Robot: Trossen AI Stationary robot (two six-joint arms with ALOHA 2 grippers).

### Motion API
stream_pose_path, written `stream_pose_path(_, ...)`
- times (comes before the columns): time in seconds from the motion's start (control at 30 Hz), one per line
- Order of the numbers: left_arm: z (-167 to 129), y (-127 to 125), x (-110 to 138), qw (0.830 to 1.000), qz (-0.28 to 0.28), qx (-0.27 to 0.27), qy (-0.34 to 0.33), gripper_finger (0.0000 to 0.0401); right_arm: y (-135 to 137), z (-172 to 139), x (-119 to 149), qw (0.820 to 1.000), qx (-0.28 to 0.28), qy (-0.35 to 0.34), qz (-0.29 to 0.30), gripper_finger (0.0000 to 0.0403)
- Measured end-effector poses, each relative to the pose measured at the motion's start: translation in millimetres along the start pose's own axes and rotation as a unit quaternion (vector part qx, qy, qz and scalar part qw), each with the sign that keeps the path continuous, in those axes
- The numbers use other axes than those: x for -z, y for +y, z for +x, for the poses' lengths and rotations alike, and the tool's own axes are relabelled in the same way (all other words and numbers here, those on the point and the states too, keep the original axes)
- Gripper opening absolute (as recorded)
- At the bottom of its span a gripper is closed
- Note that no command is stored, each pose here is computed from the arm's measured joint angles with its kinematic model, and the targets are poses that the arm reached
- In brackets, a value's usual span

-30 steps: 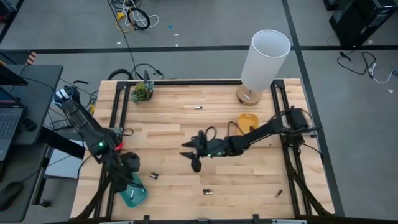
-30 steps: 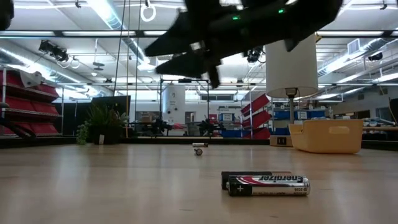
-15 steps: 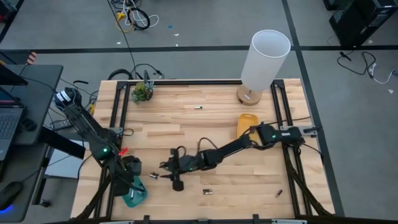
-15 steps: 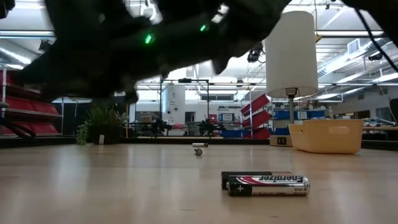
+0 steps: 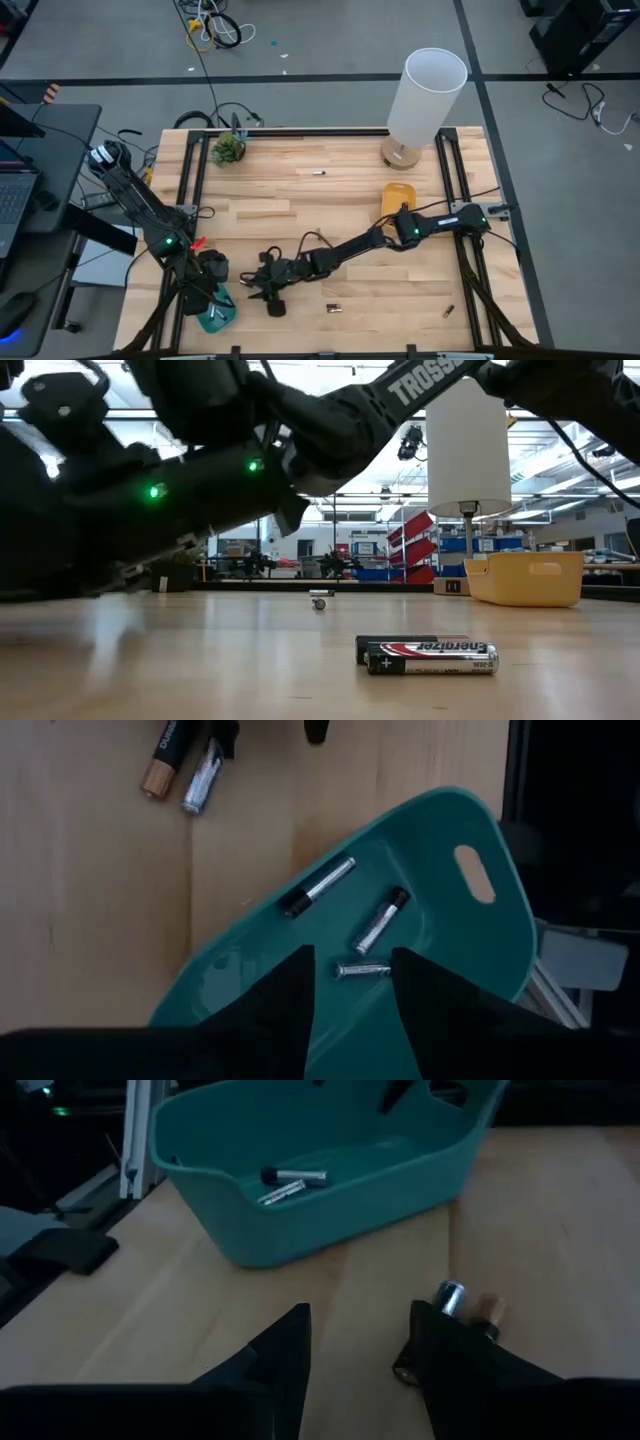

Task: Sort batteries
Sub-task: Put the black battery into the yellow bin

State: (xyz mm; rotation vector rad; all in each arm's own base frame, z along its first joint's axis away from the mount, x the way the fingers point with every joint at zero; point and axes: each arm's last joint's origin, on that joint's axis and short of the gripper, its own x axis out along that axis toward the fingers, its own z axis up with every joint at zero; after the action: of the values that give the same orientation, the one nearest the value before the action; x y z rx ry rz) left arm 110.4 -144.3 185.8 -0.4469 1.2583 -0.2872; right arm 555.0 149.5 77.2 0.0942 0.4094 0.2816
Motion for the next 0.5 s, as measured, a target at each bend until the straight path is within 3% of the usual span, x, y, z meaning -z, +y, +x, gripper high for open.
stream_pose_path(0.5, 0, 1, -1, 1.000, 0.002, -0.008, -0.012, 0.0151, -15, 1, 3, 0.998, 0.048, 0.028, -0.001, 0.0157)
